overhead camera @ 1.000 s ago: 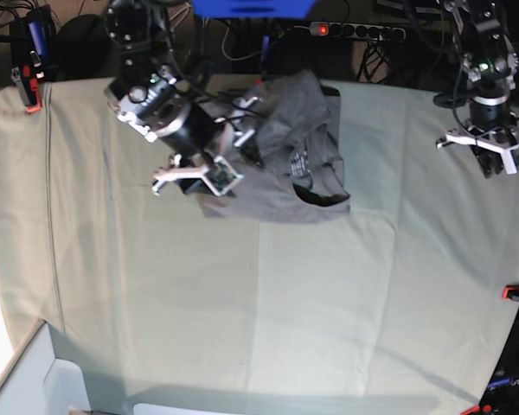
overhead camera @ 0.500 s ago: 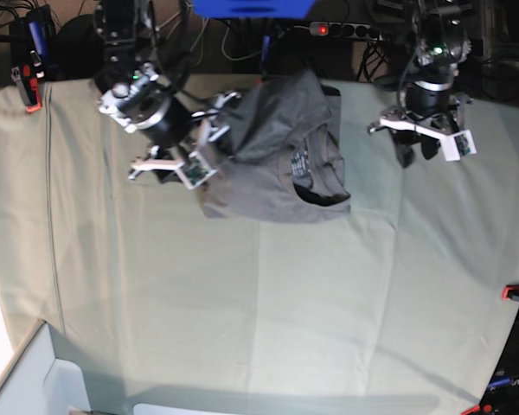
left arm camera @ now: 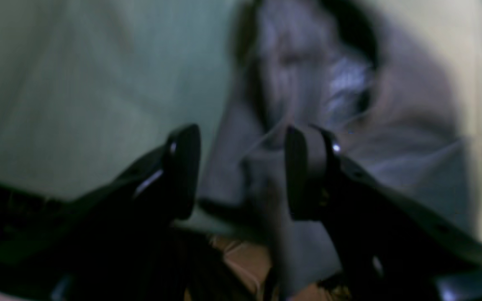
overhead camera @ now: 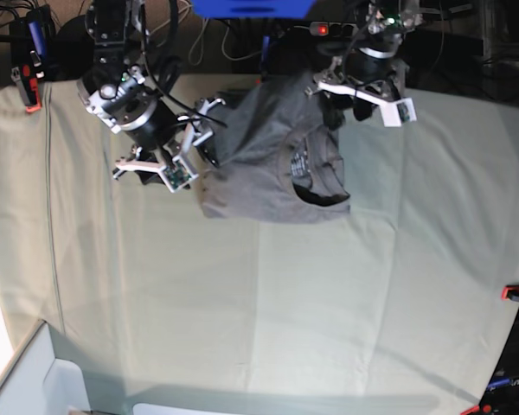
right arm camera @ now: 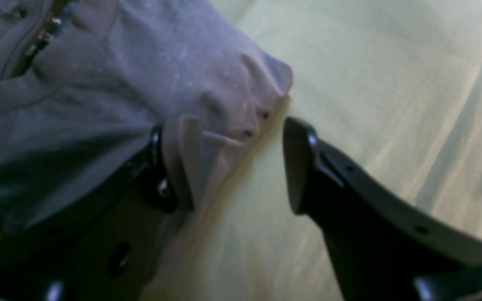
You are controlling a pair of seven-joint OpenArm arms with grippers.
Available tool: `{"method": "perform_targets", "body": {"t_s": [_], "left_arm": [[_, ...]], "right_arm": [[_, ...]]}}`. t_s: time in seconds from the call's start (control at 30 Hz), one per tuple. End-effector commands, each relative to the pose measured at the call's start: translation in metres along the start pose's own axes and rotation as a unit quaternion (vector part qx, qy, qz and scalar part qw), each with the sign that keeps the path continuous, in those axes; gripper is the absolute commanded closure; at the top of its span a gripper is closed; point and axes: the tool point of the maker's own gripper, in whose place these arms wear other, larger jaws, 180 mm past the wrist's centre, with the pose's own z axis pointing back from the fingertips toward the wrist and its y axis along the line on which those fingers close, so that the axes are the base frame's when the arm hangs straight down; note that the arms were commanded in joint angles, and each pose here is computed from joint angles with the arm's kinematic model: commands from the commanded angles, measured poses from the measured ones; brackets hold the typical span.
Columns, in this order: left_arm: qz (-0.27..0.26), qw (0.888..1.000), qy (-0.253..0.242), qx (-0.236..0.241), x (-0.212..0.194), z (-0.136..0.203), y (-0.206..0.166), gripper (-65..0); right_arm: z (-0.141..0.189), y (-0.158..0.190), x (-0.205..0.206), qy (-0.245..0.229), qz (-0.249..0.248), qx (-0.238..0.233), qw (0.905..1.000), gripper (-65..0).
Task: Layout the t-shirt on the table in an organized manner, then fold the t-shirt properly
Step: 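Grasp the folded bundle's edges with both grippers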
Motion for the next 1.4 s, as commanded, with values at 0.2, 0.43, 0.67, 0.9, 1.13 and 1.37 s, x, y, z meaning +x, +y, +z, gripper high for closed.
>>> {"method": "perform_targets", "body": {"t_s": [0.2, 0.43, 0.67, 0.9, 1.13, 1.37], "left_arm": [[-0.004, 1.000, 0.014, -0.027, -0.013, -0.015, -0.018, -31.9], [-0.010, 0.998, 0.017, -0.057, -0.015, -0.019, -0.042, -31.8], [-0.006, 0.998, 0.020, -0.057, -0.017, -0.026, -0.044, -31.6], [-0.007, 0.998, 0.027, -0.057, -0.022, -0.028, -0.042, -15.4], [-0.010, 0.998, 0.022, -0.054, -0.018, -0.026, -0.038, 0.0], [-0.046, 0.997, -0.008, -0.059, 0.012, -0.020, -0.031, 0.0]], "right_arm": [[0.002, 0.002, 0.012, -0.024, 0.001, 0.007, 0.9997, -28.6], [0.002, 0.002, 0.011, -0.022, 0.000, 0.007, 0.9997, -28.6], [0.003, 0.002, 0.010, -0.022, 0.001, 0.007, 0.9997, -28.6], [0.003, -0.001, 0.009, -0.020, 0.007, 0.007, 0.9998, -28.6], [0.003, -0.001, 0.009, -0.020, 0.008, 0.006, 0.9997, -28.6], [0.003, -0.001, 0.010, -0.021, 0.008, 0.006, 0.9997, -28.6]]}}
